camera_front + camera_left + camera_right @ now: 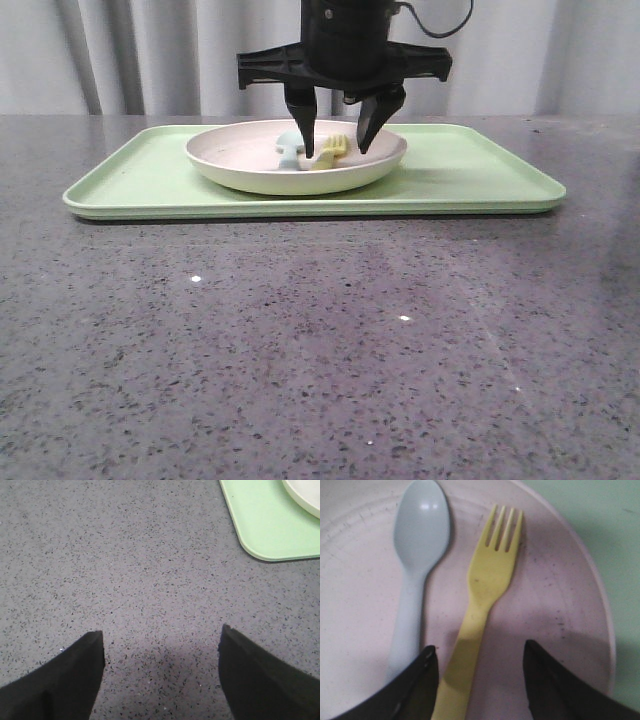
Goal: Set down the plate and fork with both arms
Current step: 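Lower the right gripper and grasp the yellow fork handle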
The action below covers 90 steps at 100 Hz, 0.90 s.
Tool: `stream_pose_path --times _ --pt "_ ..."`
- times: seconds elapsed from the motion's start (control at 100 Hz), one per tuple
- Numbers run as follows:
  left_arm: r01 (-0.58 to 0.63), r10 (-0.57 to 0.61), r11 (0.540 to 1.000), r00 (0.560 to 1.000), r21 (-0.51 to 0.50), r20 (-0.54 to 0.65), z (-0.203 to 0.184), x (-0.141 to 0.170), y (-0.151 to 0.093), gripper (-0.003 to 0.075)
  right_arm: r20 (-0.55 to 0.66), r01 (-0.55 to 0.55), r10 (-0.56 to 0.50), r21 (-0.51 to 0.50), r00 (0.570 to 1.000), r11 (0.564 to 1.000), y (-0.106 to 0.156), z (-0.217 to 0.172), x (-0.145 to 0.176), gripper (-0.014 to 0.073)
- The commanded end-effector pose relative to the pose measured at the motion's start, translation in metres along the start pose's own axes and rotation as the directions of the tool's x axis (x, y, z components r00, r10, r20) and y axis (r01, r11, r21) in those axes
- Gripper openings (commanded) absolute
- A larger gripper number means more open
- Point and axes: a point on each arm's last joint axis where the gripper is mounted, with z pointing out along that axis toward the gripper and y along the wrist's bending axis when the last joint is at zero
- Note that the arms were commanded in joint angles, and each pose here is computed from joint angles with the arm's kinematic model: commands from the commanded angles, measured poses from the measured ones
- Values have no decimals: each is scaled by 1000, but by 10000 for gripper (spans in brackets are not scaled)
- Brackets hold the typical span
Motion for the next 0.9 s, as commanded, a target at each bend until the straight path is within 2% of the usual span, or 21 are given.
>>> stream_pose_path --times 0.0,0.79,0.89 --pt "10 -10 1000 996 3 90 -6 -12 -1 472 133 -10 17 -50 991 999 -1 -37 -19 393" --pt "10 -10 1000 996 3 90 -6 -12 -1 472 94 -28 31 -40 995 999 2 -17 -14 393" --pt "10 -10 1000 996 3 90 -6 -12 -1 472 91 -28 31 -38 995 999 2 -17 -14 337"
